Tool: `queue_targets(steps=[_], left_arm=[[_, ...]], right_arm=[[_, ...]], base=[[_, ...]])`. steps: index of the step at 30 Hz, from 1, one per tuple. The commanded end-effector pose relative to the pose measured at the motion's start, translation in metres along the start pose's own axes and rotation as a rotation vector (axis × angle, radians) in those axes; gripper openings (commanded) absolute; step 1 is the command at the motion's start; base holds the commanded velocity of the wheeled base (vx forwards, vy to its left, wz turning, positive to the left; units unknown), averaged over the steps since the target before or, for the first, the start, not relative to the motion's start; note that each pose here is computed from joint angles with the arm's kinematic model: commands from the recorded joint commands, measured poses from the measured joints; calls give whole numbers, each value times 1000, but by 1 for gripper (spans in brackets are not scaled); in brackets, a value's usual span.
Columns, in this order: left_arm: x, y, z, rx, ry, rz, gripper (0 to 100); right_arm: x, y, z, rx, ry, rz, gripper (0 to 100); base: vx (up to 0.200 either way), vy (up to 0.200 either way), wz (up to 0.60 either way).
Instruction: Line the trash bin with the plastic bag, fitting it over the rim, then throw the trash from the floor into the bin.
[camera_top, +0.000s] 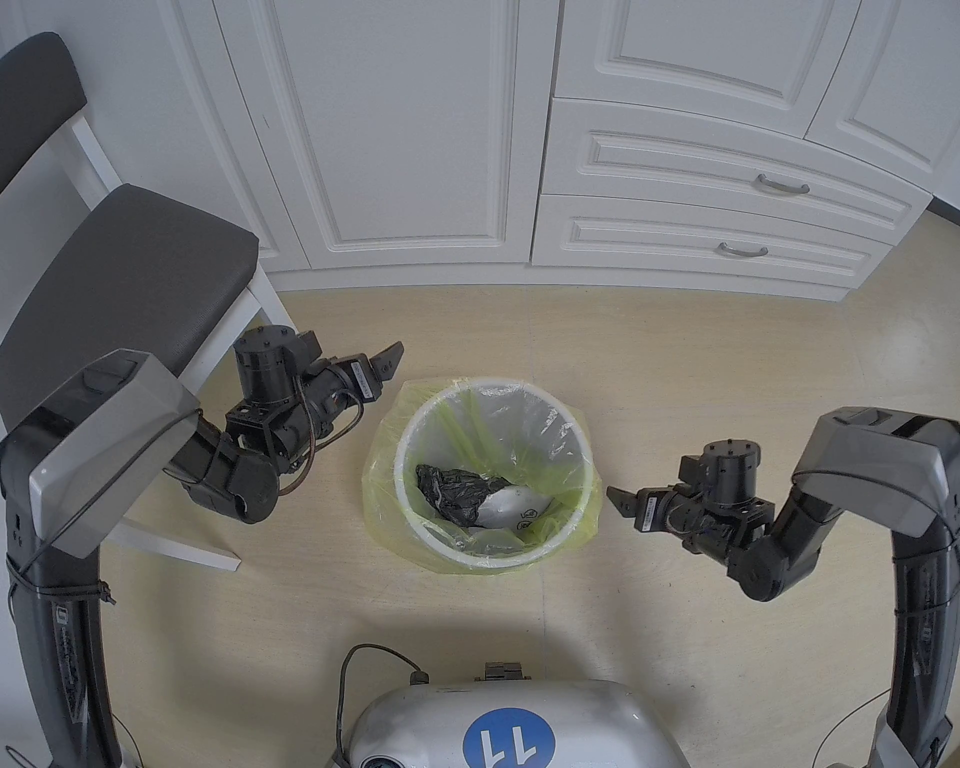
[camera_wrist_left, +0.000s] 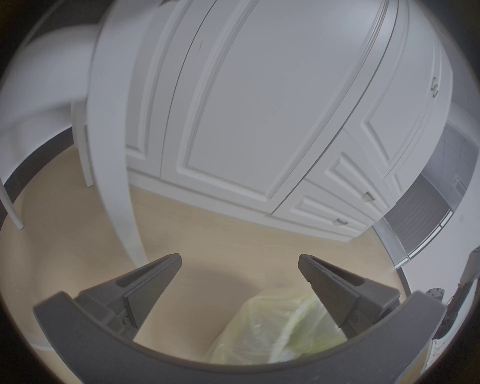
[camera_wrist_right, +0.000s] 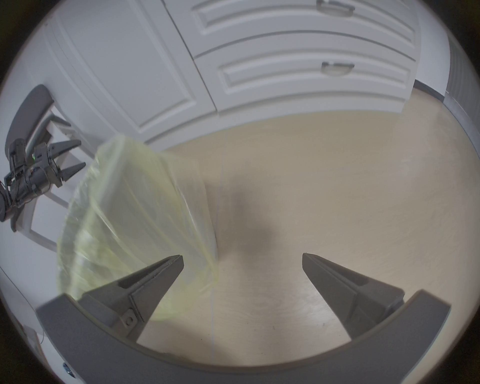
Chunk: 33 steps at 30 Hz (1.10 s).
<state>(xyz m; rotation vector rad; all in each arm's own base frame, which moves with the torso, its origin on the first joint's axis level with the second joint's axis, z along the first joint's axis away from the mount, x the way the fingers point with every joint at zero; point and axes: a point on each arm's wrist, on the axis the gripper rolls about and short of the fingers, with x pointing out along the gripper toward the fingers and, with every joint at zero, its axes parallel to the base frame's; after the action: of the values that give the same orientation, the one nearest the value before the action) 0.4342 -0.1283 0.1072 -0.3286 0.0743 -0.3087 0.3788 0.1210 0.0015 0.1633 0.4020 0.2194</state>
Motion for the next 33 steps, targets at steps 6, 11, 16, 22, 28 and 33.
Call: queue_targets(steps=[6, 11, 16, 22, 28, 33], left_arm=[[-48, -68, 64, -5, -121, -124, 100], [-89, -91, 111, -13, -243, -151, 100], [-141, -102, 164, -18, -331, -155, 100], [-204, -108, 197, -19, -383, -172, 100], [-271, -96, 203, 43, -433, -141, 100], [-294, -73, 197, 101, -458, -20, 100]], right_arm=[[-97, -11, 73, 7, -216, -31, 100], [-173, -1, 102, -29, -364, 2, 100], [-237, 14, 114, -53, -491, 74, 100], [-265, 12, 112, -58, -548, 47, 100], [-285, 4, 101, -57, -572, -39, 100], [-303, -1, 85, -67, -567, -49, 100]], base=[[0, 0, 0], [0, 0, 0], [0, 0, 0], [0, 0, 0], [0, 0, 0], [0, 0, 0]])
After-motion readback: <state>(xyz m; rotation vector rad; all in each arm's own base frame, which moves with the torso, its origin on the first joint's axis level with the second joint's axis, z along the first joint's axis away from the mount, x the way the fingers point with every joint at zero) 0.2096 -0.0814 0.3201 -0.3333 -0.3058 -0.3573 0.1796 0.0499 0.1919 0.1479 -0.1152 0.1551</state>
